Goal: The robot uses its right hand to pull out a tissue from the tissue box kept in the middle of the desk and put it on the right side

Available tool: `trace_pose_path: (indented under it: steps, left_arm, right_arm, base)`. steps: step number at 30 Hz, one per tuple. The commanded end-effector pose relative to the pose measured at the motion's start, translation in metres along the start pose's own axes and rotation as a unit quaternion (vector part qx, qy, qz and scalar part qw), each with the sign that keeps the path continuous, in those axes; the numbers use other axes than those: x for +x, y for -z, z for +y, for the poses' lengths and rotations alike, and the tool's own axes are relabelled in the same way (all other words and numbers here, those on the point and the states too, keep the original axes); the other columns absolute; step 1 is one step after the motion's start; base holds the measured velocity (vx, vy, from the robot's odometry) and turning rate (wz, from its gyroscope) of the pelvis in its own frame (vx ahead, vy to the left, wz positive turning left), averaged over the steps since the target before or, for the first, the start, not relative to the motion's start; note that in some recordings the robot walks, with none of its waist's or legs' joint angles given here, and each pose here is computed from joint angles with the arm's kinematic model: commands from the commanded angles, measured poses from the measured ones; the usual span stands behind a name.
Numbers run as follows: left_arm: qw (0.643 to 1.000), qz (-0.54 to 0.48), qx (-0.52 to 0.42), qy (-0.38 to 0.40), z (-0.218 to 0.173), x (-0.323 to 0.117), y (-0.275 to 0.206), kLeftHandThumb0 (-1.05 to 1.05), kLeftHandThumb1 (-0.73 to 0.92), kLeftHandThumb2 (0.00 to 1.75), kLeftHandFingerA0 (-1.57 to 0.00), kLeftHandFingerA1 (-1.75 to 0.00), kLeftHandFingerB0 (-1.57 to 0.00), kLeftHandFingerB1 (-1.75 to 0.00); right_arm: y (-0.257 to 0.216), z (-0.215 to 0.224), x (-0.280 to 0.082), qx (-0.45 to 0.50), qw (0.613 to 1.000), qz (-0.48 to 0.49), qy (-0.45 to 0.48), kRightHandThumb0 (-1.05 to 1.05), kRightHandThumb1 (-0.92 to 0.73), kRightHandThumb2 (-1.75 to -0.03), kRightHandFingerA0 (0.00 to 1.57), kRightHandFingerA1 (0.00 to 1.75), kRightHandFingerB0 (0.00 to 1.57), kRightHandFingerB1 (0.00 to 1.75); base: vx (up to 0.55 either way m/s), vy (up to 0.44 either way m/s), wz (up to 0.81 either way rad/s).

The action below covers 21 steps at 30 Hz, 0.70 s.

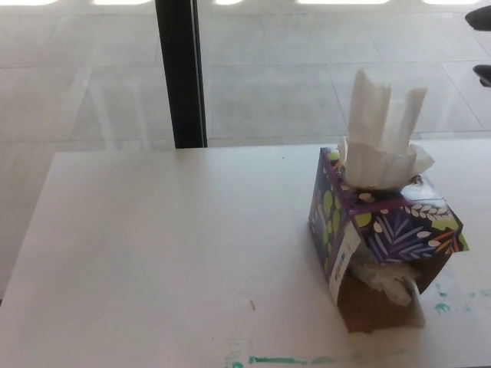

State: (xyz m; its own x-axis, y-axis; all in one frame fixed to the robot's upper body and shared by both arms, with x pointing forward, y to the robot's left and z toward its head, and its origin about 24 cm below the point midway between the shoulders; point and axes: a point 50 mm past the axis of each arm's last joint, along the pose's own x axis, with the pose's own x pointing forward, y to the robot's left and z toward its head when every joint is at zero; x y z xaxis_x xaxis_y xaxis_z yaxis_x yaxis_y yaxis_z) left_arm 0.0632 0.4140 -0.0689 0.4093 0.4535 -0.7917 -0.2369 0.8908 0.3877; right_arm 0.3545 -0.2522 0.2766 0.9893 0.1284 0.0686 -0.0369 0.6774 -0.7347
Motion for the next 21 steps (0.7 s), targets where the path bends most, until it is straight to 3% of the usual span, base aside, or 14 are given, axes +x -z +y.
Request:
trace_pose_path:
  steps: [1,2,3,4,10,14,21]
  left_arm:
    - [1.0,-0.004,0.004,-0.004,0.006,-0.002,0.0,-1.04,0.53,1.21,-0.81,-1.12,-0.58,-0.94]
    - [1.0,-0.002,0.007,-0.005,0.006,-0.002,0.001,-0.98,0.5,1.15,-0.84,-1.12,-0.56,-0.92]
    - [1.0,-0.001,0.008,-0.005,0.006,-0.002,0.001,-0.98,0.5,1.15,-0.84,-1.12,-0.56,-0.92]
    - [1.0,-0.002,0.008,-0.005,0.006,-0.002,0.001,-0.98,0.64,0.95,-0.83,-1.19,-0.54,-0.97]
    - [1.0,-0.009,0.013,0.0,0.004,-0.001,-0.004,-1.02,0.64,0.91,-0.77,-1.18,-0.55,-0.99]
    - [1.0,-0.006,0.001,-0.001,0.002,0.001,-0.006,-0.97,0.61,0.95,-0.88,-1.19,-0.59,-0.99]
    - [1.0,-0.009,0.006,0.003,0.002,0.001,-0.006,-1.04,0.61,0.93,-0.86,-1.2,-0.59,-1.01]
  right_arm:
    - [-0.014,0.001,0.012,-0.04,0.999,-0.015,-0.004,-0.67,-0.69,-0.61,0.53,0.6,0.34,0.33]
    - [-0.017,0.004,0.015,-0.048,0.999,-0.016,-0.009,-0.71,-0.56,-0.92,0.48,0.64,0.28,0.48]
    - [-0.018,0.005,0.016,-0.051,0.999,-0.016,-0.01,-0.71,-0.56,-0.92,0.48,0.64,0.28,0.48]
    - [-0.019,0.006,0.018,-0.055,0.998,-0.016,-0.014,-0.65,-0.69,-0.61,0.49,0.57,0.33,0.33]
    - [-0.029,0.023,0.037,-0.096,0.993,-0.016,-0.059,-0.63,-0.69,-0.61,0.43,0.58,0.33,0.33]
    - [-0.032,0.04,0.051,-0.109,0.99,-0.01,-0.09,-0.63,-0.68,-0.61,0.4,0.55,0.35,0.34]
    - [-0.021,0.063,0.058,-0.12,0.985,0.011,-0.123,-0.6,-0.69,-0.61,0.42,0.59,0.34,0.35]
  base:
    - [0.0,0.0,0.0]
    - [0.0,0.0,0.0]
    - [0.0,0.0,0.0]
    - [0.0,0.0,0.0]
    - [0.0,0.0,0.0]
    - [0.0,0.0,0.0]
    - [0.0,0.0,0.0]
